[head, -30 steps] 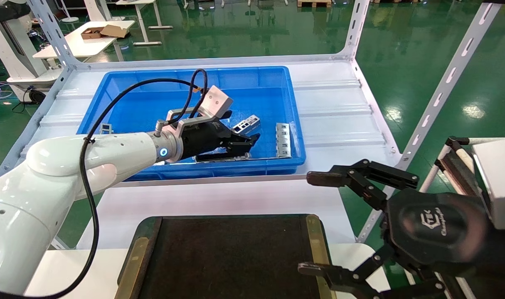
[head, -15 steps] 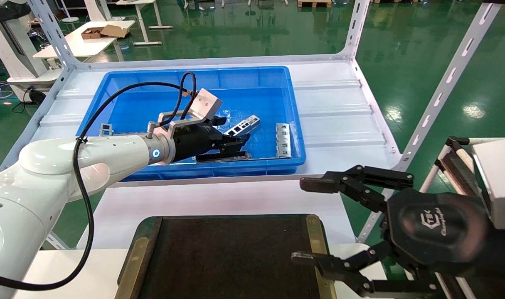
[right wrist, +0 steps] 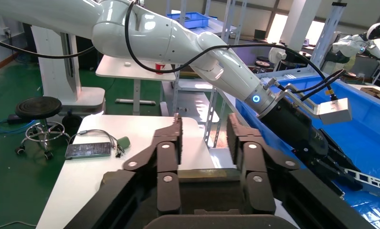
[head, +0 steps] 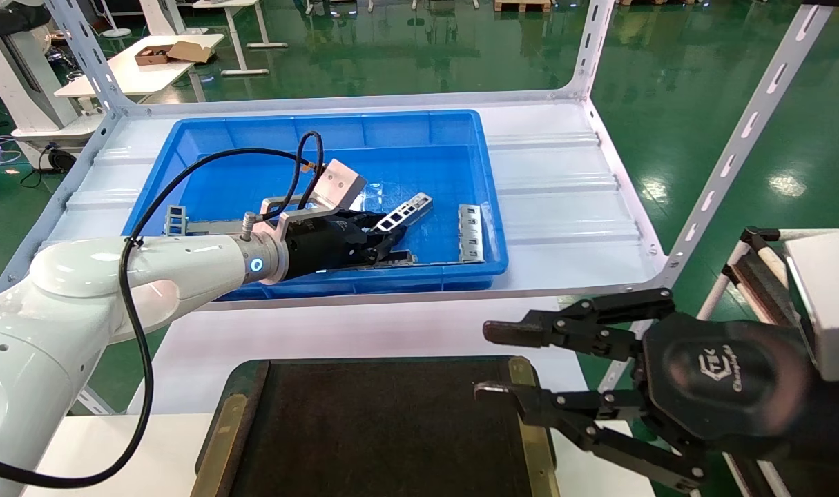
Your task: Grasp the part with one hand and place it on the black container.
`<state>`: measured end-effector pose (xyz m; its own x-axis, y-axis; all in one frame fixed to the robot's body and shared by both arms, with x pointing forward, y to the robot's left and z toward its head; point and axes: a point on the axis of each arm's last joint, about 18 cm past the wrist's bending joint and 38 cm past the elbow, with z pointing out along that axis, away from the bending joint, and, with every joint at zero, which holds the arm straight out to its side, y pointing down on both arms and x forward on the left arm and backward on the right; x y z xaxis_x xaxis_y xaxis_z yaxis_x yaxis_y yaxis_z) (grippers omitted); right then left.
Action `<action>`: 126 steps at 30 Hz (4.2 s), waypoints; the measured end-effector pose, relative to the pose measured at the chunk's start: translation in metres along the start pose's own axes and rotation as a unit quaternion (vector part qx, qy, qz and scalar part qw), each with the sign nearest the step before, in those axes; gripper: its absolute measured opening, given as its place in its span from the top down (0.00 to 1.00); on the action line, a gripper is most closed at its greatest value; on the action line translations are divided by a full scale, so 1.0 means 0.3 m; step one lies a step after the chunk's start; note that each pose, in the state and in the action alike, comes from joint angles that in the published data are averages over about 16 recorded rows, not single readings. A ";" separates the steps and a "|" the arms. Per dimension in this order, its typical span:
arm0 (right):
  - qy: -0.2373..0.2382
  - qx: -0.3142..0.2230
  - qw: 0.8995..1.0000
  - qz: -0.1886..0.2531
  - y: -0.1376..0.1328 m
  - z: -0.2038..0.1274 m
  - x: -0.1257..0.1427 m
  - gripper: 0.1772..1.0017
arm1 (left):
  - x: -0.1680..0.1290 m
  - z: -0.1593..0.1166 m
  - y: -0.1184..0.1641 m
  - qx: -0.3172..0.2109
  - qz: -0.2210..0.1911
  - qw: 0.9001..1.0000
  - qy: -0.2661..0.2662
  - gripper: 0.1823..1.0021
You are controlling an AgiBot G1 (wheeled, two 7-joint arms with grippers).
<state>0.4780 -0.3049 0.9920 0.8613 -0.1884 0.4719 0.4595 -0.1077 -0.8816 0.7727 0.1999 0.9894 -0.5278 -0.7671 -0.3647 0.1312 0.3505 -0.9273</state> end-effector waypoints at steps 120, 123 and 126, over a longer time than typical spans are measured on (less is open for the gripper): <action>0.000 0.000 1.000 0.000 0.000 0.000 0.000 0.83 | 0.672 -0.003 0.812 -0.068 -0.396 0.914 -0.061 0.69; 0.000 0.000 1.000 0.000 0.000 0.000 0.000 0.77 | 0.665 -0.018 0.796 -0.064 -0.375 0.923 -0.054 0.63; 0.000 0.000 1.000 0.000 0.000 0.000 0.000 0.70 | 0.653 -0.042 0.778 -0.058 -0.352 0.933 -0.044 0.56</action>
<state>0.4780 -0.3049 0.9920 0.8613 -0.1884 0.4719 0.4595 -0.1077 -0.8816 0.6895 0.1382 0.7028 -0.3772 -0.8683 0.3220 -0.3165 -0.2059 -0.9260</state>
